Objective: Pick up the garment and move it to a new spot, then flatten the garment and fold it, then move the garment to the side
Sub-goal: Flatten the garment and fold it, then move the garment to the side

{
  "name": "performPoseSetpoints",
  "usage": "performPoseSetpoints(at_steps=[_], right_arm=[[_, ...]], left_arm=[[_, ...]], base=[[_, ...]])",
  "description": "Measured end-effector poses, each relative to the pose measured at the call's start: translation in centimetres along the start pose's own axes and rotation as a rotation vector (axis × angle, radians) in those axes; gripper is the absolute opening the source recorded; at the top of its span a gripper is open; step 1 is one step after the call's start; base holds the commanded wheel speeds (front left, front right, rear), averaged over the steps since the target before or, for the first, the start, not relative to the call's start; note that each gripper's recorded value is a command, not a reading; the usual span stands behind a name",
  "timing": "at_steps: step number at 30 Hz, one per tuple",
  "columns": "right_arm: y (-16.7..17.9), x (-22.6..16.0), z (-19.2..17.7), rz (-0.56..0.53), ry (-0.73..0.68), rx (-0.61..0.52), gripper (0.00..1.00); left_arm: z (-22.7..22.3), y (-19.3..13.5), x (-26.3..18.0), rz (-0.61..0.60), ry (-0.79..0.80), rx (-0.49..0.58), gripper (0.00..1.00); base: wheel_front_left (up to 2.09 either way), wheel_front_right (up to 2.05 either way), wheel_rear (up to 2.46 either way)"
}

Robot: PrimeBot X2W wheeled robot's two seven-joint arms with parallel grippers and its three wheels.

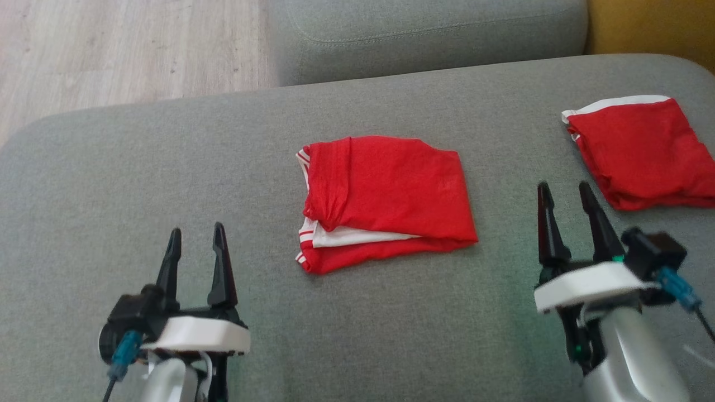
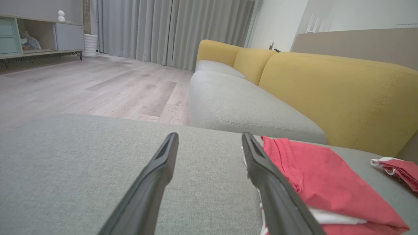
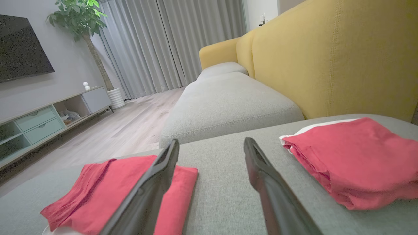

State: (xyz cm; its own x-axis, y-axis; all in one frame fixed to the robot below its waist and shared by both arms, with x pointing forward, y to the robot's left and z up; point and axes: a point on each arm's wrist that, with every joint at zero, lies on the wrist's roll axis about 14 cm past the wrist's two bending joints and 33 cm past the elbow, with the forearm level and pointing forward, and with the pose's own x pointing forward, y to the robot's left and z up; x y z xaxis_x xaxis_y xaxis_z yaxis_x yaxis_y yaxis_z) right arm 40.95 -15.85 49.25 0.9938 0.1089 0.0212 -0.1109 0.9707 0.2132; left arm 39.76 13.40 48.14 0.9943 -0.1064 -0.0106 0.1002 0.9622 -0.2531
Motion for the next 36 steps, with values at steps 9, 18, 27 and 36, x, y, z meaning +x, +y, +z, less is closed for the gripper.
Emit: performPoseSetpoints(at_steps=[9,18,27,36], right_arm=[[0.0,-0.5,-1.1,-0.005,0.023,0.011,1.0],[1.2,3.8,-3.5,0.035,0.139,0.023,1.0],[4.2,5.8,-12.3,0.088,0.499,0.125,1.0],[5.6,6.5,-13.6,0.154,0.548,0.031,0.0]], left_arm=[[-0.8,0.5,-0.4,0.018,0.022,-0.001,1.0],[-1.2,1.4,1.1,0.03,0.033,0.002,1.0],[-2.3,3.9,1.3,0.09,0.067,0.012,1.0],[-2.1,4.4,1.0,0.106,0.066,0.016,1.0]], base=[[0.0,0.0,0.0],[0.0,0.0,0.0],[0.0,0.0,0.0],[0.0,0.0,0.0]])
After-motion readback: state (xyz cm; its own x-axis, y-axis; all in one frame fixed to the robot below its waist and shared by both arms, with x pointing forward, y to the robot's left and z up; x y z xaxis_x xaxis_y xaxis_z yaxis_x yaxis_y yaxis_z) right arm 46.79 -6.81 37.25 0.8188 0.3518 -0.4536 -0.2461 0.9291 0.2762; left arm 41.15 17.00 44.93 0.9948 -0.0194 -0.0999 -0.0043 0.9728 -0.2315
